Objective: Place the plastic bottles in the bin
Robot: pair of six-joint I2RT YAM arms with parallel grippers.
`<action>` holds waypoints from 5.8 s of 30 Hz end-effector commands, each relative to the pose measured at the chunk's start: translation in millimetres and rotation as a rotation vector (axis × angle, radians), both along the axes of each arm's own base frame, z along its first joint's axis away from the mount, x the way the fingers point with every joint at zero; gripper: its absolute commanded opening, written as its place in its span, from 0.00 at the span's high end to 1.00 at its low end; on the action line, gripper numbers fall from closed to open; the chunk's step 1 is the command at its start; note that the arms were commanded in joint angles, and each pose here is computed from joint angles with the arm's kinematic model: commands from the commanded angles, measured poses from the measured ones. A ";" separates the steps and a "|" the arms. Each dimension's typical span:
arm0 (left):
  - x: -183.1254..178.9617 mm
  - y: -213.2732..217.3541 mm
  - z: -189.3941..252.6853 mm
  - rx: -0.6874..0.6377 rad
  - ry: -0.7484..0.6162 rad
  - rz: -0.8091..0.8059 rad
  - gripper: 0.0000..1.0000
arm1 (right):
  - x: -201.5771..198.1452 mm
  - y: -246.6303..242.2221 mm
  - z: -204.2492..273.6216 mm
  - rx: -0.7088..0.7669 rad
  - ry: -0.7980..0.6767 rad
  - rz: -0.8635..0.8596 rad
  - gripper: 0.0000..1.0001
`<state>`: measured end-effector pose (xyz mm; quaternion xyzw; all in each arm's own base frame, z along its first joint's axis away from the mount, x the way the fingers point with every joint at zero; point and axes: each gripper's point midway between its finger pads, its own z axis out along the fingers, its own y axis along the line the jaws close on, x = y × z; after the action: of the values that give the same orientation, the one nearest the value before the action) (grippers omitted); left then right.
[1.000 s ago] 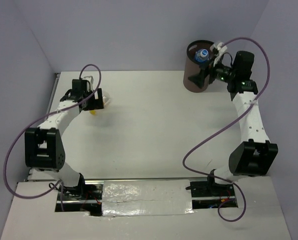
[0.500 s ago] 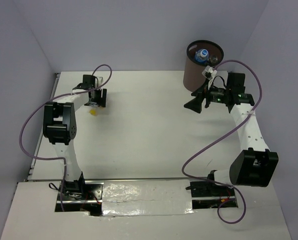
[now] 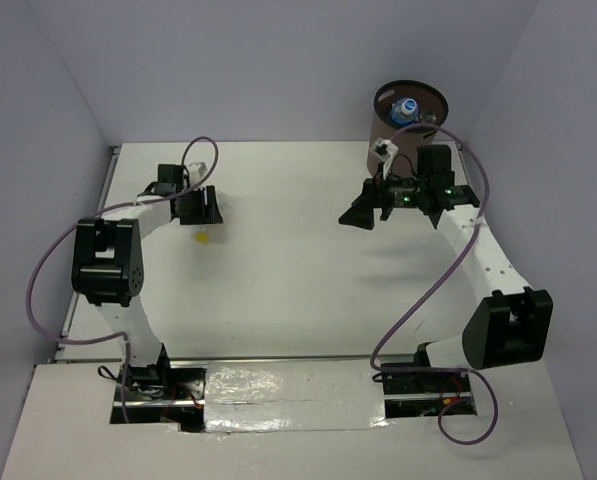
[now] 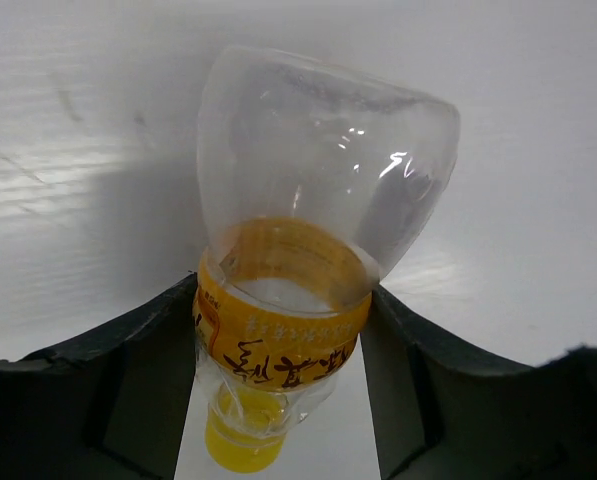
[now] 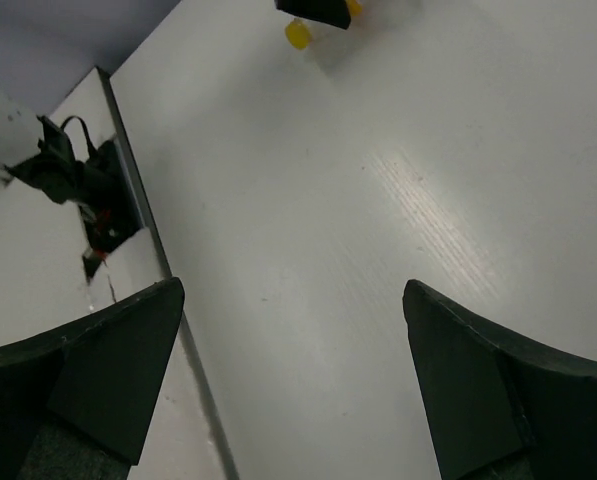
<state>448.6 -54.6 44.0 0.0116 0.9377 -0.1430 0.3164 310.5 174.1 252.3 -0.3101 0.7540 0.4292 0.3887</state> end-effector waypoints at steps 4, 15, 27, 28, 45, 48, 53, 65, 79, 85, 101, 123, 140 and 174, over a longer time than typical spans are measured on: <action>-33.6 -92.8 112.7 -0.555 -0.264 -0.204 0.62 | 37.4 28.9 -1.1 0.056 0.276 -0.245 0.03; -109.5 -201.4 156.0 -0.885 -0.254 -0.401 0.63 | 51.0 94.9 -4.9 0.054 0.524 -0.337 0.00; -115.7 -233.2 161.8 -0.905 -0.226 -0.469 0.63 | 41.0 124.4 -15.3 0.029 0.540 -0.287 0.00; -116.2 -234.4 161.1 -0.906 -0.223 -0.471 0.63 | 40.9 125.2 -14.7 0.028 0.536 -0.283 0.00; -122.5 -249.0 164.2 -0.925 -0.212 -0.501 0.60 | 55.3 133.5 -35.6 -0.032 0.459 -0.283 0.26; -121.4 -248.5 165.7 -0.924 -0.212 -0.490 0.50 | 56.5 133.7 -32.7 -0.030 0.423 -0.268 0.44; -115.8 -243.0 171.8 -0.875 -0.230 -0.439 0.01 | 57.0 131.0 -10.5 -0.020 0.292 -0.223 0.65; -98.0 -174.5 221.1 -0.657 -0.438 -0.292 0.01 | 146.0 34.8 138.9 -0.067 -0.351 -0.382 0.80; -130.8 -111.8 187.8 -0.577 -0.444 -0.085 0.01 | 234.0 -141.6 276.3 0.020 -0.800 -1.202 0.79; -141.7 -104.0 177.2 -0.574 -0.439 -0.043 0.01 | 262.5 -180.1 268.2 0.013 -0.848 -1.404 0.70; -144.5 -96.9 176.5 -0.556 -0.439 -0.010 0.01 | 310.1 -216.8 178.2 -0.162 -0.812 -1.432 0.19; -148.1 -86.8 210.5 -0.493 -0.518 -0.015 0.01 | 223.0 -193.3 214.7 0.005 -0.540 -1.215 0.00; -167.8 -79.3 265.4 -0.508 -0.628 -0.021 0.00 | 59.6 -127.6 116.3 -0.187 -0.276 -0.773 0.00; -181.5 -63.7 255.8 -0.510 -0.652 0.076 0.00 | -52.5 -154.0 56.3 -0.207 -0.364 -0.973 0.00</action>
<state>267.3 -122.6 288.6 -0.0494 0.7389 -0.3472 0.5753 257.6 23.1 298.6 -0.0344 0.7835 0.0693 0.6165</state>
